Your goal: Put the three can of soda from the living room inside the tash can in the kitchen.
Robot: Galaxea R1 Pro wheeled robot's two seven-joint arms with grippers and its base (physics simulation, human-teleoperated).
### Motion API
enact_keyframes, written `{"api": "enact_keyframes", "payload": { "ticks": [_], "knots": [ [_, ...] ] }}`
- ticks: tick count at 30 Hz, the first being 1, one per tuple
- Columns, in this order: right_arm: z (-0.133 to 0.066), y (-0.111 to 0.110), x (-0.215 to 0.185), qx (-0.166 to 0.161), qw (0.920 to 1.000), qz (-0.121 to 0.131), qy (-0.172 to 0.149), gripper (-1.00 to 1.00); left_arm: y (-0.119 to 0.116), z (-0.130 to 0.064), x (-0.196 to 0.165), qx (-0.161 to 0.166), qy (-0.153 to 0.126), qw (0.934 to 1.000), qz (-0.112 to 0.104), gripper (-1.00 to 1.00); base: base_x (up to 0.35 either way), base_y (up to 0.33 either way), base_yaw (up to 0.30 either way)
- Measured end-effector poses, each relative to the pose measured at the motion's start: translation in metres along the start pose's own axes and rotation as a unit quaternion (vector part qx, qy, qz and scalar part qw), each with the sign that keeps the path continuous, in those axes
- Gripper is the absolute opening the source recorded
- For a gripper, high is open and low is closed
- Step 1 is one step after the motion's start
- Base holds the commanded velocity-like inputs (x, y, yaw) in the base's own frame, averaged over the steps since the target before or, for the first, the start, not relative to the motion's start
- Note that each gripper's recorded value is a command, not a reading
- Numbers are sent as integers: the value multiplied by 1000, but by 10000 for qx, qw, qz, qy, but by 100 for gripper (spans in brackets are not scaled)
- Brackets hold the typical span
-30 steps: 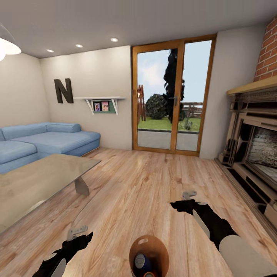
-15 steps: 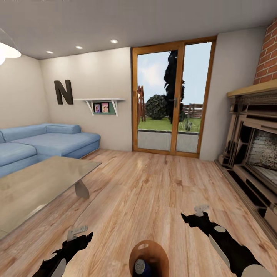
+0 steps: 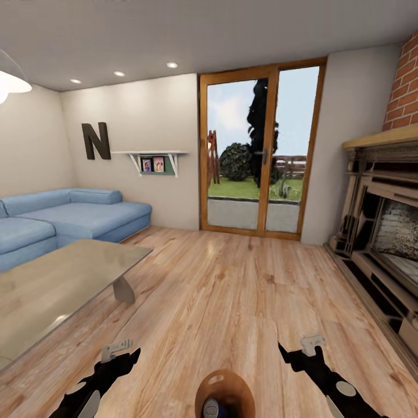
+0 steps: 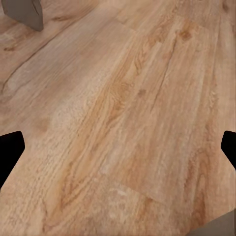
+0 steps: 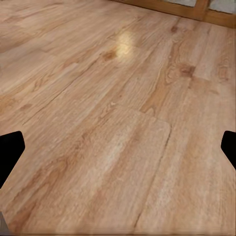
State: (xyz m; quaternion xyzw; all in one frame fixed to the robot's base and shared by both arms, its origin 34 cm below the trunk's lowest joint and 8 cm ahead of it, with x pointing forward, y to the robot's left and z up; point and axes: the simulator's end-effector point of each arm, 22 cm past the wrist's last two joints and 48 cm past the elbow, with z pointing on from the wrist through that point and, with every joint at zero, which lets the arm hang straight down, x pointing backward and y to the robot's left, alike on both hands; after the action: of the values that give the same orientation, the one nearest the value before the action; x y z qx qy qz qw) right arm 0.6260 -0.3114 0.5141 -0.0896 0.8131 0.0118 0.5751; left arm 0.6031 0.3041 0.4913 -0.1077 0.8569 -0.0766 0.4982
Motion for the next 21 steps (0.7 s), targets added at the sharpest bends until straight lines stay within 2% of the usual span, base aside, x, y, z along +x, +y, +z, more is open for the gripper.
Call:
{"api": "enact_keyframes", "payload": {
  "ticks": [1,9,21],
  "knots": [
    [-7,-3,9,59,10000,46,-6,100,-1,-1,-2,0,-9,10000,1,100,0,0,0],
    [-15,-18,1,230,9995,197,-8,100,-5,-6,-25,0,-143,9999,4,100,0,0,0],
    [-21,-24,-22,288,9992,216,-145,100,-12,-14,-56,-3,-309,9995,13,100,0,0,0]
  ]
}}
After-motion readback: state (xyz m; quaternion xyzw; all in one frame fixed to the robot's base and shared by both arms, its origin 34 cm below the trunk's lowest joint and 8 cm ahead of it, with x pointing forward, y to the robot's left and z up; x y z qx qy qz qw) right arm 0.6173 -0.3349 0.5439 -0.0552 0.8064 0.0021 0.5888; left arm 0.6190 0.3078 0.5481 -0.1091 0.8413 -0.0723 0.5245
